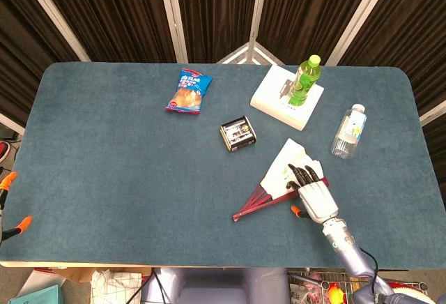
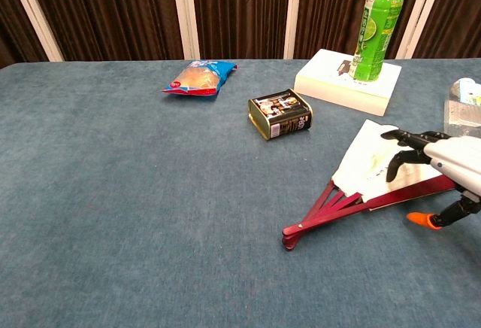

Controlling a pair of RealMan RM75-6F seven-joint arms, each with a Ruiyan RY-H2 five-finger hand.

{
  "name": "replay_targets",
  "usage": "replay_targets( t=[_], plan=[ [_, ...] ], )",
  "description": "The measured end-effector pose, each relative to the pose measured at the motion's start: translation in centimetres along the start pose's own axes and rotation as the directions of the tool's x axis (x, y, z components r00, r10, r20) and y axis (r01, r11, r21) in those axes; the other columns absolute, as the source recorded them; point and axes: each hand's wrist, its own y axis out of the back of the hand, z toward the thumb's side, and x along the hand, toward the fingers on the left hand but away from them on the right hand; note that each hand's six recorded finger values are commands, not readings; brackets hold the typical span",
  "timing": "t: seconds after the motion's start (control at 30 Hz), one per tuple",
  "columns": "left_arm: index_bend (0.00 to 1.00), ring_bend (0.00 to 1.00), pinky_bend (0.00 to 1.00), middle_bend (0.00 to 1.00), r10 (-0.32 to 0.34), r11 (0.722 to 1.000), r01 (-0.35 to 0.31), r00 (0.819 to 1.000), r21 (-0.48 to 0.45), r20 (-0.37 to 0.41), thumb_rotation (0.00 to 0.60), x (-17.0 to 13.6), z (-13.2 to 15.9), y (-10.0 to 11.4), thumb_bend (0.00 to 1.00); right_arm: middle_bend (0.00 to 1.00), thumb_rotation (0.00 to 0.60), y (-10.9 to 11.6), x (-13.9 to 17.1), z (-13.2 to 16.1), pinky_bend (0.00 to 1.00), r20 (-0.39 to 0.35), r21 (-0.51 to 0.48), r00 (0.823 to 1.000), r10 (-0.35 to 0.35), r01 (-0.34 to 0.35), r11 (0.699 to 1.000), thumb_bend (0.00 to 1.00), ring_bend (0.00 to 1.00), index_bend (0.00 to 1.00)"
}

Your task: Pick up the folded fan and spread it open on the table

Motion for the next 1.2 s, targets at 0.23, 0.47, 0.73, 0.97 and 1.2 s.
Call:
replay_targets(
  t=[0.23,0.47,0.73,0.97,1.2],
  plan=[
    [0.15,0.00,0.00,0.00,-0.011,1.000,0.011,1.000,0.009,-0.002,0.600,0.2,0.1,-0.3,0.02,0.06,0.600,-0.4,-0.9,0.2,0.11,-0.001,-0.002,1.000,0.014,-0.014,1.000,0.31,0.13,0.43],
    [0.15,0.00,0.00,0.00,-0.011,1.000,0.011,1.000,0.014,-0.010,0.600,0.2,0.1,-0.3,0.02,0.07,0.600,-0.6,-1.9,0.3,0.11,-0.003,-0.003,1.000,0.018,-0.018,1.000,0.33,0.14,0.47],
    [0.15,0.00,0.00,0.00,-0.009,1.000,0.009,1.000,0.020,-0.008,0.600,0.2,0.2,-0.3,0.02,0.08,0.600,-0.6,-2.8,0.5,0.12,-0.009,-0.004,1.000,0.017,-0.017,1.000,0.36,0.15,0.50],
    [0.15,0.00,0.00,0.00,-0.009,1.000,0.009,1.000,0.024,-0.009,0.600,0.1,0.2,-0.4,0.02,0.09,0.600,-0.2,-3.0,0.4,0.14,-0.008,-0.015,1.000,-0.001,0.001,1.000,0.40,0.16,0.58],
    [0.15,0.00,0.00,0.00,-0.011,1.000,0.011,1.000,0.029,-0.007,0.600,0.1,0.4,-0.5,0.02,0.10,0.600,0.3,-3.0,0.0,0.14,-0.006,-0.016,1.000,-0.020,0.020,1.000,0.45,0.17,0.62]
  ],
)
